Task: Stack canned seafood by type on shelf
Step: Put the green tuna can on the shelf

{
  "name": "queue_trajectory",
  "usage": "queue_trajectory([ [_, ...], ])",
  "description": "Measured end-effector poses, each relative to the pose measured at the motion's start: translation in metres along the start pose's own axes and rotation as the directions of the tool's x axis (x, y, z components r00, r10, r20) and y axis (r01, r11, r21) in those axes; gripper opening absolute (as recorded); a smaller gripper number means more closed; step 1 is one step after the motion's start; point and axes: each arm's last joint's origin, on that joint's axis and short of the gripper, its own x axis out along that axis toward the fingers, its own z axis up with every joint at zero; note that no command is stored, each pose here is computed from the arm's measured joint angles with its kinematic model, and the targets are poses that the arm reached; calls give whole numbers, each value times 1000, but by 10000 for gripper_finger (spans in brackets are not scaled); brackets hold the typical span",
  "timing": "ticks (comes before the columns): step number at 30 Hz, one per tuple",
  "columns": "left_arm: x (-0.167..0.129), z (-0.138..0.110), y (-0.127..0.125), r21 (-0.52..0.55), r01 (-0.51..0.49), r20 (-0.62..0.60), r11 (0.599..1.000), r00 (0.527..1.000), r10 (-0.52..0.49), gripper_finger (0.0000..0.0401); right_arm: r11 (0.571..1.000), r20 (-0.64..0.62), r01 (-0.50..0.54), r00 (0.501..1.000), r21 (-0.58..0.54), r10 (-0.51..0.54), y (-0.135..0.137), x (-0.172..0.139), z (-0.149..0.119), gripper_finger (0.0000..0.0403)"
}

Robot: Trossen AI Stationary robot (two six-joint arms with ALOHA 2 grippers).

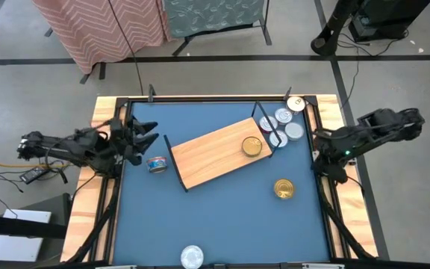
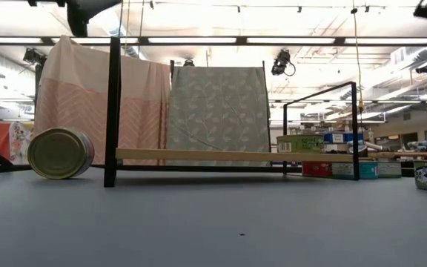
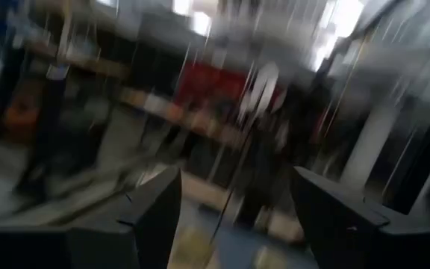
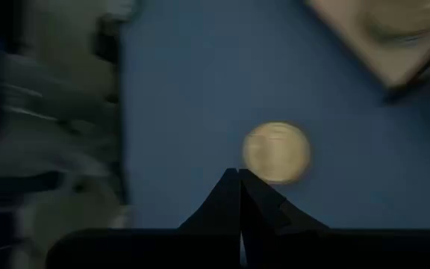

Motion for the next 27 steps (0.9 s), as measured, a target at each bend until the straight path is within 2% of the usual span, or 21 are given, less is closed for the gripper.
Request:
queue_trajectory([
  [2, 0, 13, -3, 59, -32, -127, 998, 991, 40, 252, 997, 5, -73, 997, 23, 73, -6, 13, -5, 4],
  [5, -4, 35, -8, 97, -59, -232, 994, 969, 80, 252, 990, -29, -120, 992, 71, 123, -17, 34, -15, 4],
  [11, -12, 75, -14, 85, -55, -200, 995, 977, 71, 252, 979, -228, -88, 965, 183, 130, -42, 79, -36, 4],
  [15, -16, 88, -16, 67, -49, -168, 997, 984, 59, 252, 988, -324, 63, 946, 143, -13, -55, 93, -44, 5],
  [17, -16, 90, -16, 63, -47, -161, 997, 985, 57, 252, 992, -295, 78, 954, 98, -46, -54, 95, -38, 4],
  [20, -16, 89, -16, 68, -49, -169, 996, 984, 60, 252, 980, -234, 199, 953, 6, -192, -53, 89, -26, 4],
  [23, -16, 87, -15, 82, -65, -185, 994, 980, 79, 252, 918, -171, 387, 902, -85, -396, -53, 79, -12, 5],
  [25, -15, 86, -15, 85, -67, -188, 994, 979, 82, 252, 842, -120, 520, 836, -141, -536, -54, 73, -3, 5],
  [27, -15, 86, -15, 85, -68, -188, 994, 979, 82, 252, 746, -48, 638, 753, -191, -656, -55, 68, 8, 5],
])
